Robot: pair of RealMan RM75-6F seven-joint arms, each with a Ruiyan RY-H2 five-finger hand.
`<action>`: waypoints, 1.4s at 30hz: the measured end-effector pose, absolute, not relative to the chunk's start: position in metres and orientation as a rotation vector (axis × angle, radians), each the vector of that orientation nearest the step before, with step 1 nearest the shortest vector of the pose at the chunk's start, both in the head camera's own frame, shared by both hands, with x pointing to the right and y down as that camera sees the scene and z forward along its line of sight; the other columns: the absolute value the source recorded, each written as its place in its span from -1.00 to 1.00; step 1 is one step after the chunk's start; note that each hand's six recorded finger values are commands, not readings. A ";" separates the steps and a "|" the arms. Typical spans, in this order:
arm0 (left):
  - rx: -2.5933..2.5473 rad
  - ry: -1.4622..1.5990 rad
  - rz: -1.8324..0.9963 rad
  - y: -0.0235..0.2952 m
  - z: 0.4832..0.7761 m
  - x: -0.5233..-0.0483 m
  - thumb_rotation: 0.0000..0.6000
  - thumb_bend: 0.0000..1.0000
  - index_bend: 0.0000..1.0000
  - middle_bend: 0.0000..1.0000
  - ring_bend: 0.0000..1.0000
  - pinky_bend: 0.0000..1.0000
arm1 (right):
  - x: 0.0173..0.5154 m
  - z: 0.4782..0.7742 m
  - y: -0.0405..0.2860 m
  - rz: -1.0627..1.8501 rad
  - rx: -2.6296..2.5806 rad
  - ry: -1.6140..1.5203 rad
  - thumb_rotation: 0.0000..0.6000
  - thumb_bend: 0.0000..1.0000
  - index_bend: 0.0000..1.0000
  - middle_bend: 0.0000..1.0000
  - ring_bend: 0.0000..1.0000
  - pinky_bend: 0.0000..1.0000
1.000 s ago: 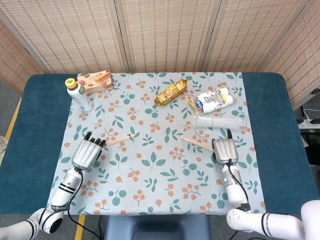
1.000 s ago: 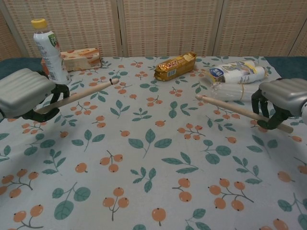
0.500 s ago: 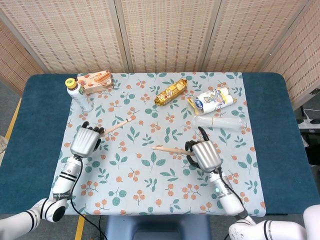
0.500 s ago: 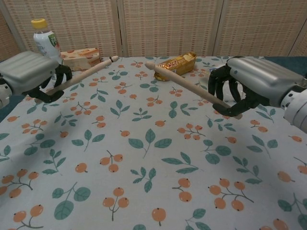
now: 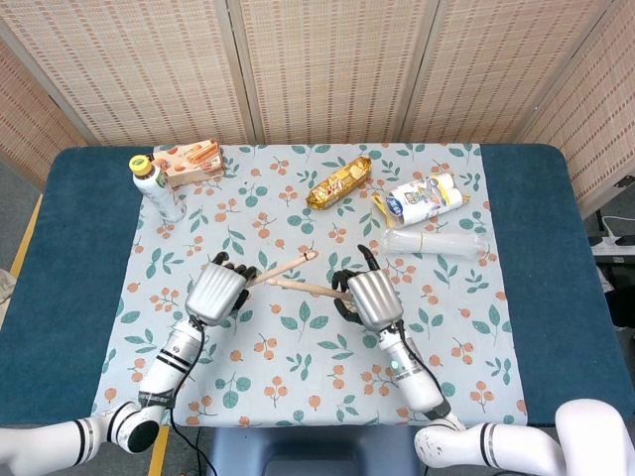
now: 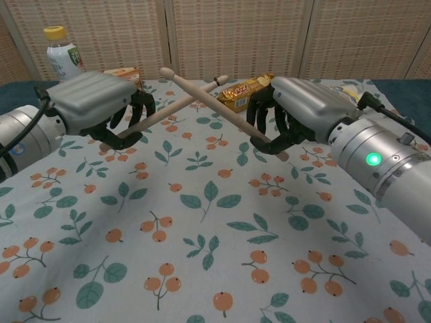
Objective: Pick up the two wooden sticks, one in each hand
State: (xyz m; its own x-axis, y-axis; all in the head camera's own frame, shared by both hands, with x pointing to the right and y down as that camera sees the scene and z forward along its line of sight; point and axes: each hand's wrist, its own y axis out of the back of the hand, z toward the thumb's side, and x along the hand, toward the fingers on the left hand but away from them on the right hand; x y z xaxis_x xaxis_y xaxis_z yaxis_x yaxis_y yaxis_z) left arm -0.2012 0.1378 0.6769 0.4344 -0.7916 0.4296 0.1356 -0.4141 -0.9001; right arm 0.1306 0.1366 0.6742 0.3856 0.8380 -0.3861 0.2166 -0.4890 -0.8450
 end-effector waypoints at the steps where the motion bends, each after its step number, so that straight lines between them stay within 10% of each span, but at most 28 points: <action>1: -1.687 0.573 -1.156 0.138 0.677 -0.200 1.00 0.26 0.59 0.78 0.26 -0.35 | 0.128 0.675 0.136 1.104 -1.935 -0.909 1.00 0.41 0.97 0.77 0.35 -0.80; 29: -1.601 0.562 -1.134 0.144 0.674 -0.200 1.00 0.26 0.59 0.79 0.26 -0.35 | 0.129 0.686 0.128 1.230 -1.925 -0.917 1.00 0.41 0.97 0.77 0.37 -0.78; 42: -1.480 0.541 -1.282 0.128 0.695 -0.282 1.00 0.26 0.55 0.73 0.26 -0.35 | 0.180 0.672 0.139 1.246 -1.809 -0.739 1.00 0.41 0.89 0.78 0.31 -0.78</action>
